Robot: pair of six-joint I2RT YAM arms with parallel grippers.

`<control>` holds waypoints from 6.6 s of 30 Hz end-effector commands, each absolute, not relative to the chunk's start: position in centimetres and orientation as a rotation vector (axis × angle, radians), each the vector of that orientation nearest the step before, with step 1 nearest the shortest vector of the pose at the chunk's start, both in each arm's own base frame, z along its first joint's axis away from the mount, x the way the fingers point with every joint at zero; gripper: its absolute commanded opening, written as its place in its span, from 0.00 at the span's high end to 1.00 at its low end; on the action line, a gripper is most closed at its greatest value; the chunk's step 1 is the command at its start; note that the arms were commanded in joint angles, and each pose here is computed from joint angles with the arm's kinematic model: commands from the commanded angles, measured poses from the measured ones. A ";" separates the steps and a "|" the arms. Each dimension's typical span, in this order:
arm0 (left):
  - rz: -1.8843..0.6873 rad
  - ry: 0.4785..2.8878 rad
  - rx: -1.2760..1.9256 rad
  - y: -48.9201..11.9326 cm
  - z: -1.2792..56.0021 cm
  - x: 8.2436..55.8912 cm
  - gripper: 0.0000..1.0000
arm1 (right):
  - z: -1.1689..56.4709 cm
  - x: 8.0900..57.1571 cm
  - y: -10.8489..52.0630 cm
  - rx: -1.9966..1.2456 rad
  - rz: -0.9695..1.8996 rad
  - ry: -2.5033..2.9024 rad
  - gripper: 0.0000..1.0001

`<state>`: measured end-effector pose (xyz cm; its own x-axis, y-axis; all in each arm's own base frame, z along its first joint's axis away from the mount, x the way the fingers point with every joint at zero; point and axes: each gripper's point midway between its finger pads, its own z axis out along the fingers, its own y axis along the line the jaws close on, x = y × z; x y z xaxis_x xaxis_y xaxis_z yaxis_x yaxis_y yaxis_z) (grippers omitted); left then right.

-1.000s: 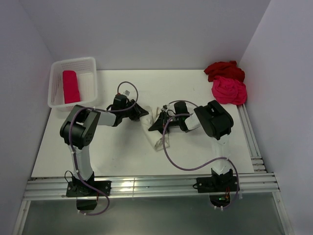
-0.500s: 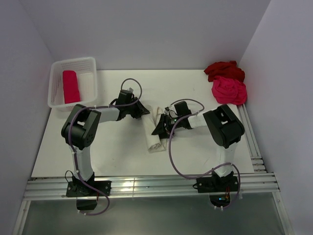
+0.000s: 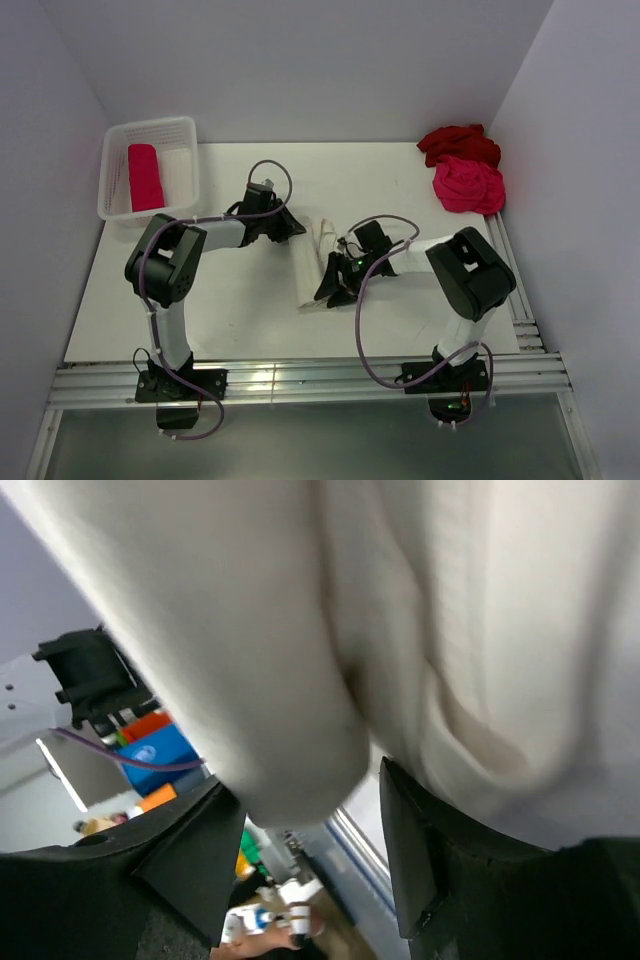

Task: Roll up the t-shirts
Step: Roll the tshirt

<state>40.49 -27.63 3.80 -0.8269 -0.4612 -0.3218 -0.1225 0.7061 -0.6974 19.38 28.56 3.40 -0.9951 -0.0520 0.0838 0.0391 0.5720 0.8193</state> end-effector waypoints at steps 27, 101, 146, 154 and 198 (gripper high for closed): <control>-0.977 2.374 -0.289 -27.3 6.6 39.2 1.00 | 2.3 39.6 24.8 -0.322 -1.195 -3.081 0.39; -0.760 2.707 -0.507 -26.5 1.2 36.3 1.00 | 14.2 29.0 29.2 0.304 -0.363 -3.698 0.13; -0.875 2.733 -0.558 -27.0 1.5 35.6 1.00 | 3.1 24.9 34.2 0.943 0.607 -3.529 0.18; -0.887 2.729 -0.561 -26.8 1.5 35.4 0.99 | 2.3 24.7 33.9 0.944 0.592 -3.539 0.26; -1.232 2.365 -0.393 -27.2 8.3 37.3 0.00 | -0.2 22.0 31.1 -0.190 -1.590 -2.878 1.00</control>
